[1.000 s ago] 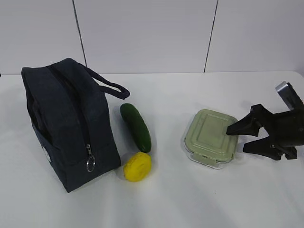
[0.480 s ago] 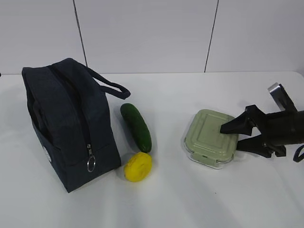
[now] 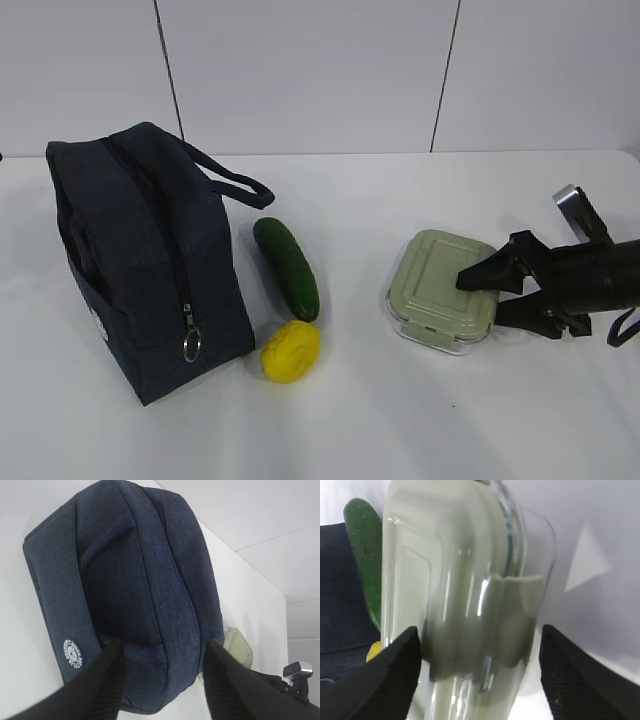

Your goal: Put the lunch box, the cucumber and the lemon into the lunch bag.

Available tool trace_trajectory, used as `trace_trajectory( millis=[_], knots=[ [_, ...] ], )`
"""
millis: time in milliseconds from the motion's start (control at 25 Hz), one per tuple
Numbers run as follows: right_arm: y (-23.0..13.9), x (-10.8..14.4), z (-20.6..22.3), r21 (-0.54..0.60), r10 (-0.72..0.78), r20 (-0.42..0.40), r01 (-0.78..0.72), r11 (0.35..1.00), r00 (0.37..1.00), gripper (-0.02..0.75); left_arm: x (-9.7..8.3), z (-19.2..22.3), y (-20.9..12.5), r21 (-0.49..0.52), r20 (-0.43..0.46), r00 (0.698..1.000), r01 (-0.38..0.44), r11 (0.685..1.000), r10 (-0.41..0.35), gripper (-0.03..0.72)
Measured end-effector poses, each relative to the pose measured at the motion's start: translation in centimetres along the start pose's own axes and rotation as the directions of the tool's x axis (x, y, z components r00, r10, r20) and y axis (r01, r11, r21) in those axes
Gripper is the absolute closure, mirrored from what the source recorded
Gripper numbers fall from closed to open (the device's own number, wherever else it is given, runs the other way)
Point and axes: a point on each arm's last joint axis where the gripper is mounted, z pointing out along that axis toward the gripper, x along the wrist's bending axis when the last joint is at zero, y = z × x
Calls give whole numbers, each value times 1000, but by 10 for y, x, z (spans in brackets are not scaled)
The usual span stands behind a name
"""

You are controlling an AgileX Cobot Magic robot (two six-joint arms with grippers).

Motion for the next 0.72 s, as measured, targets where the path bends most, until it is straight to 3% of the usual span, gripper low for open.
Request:
trace_trajectory(
  millis=[720],
  knots=[
    [1, 1, 0, -14, -4, -16, 4, 1000, 1000, 310, 0, 0, 0, 0, 0, 1000, 0, 1000, 0, 314]
  ],
)
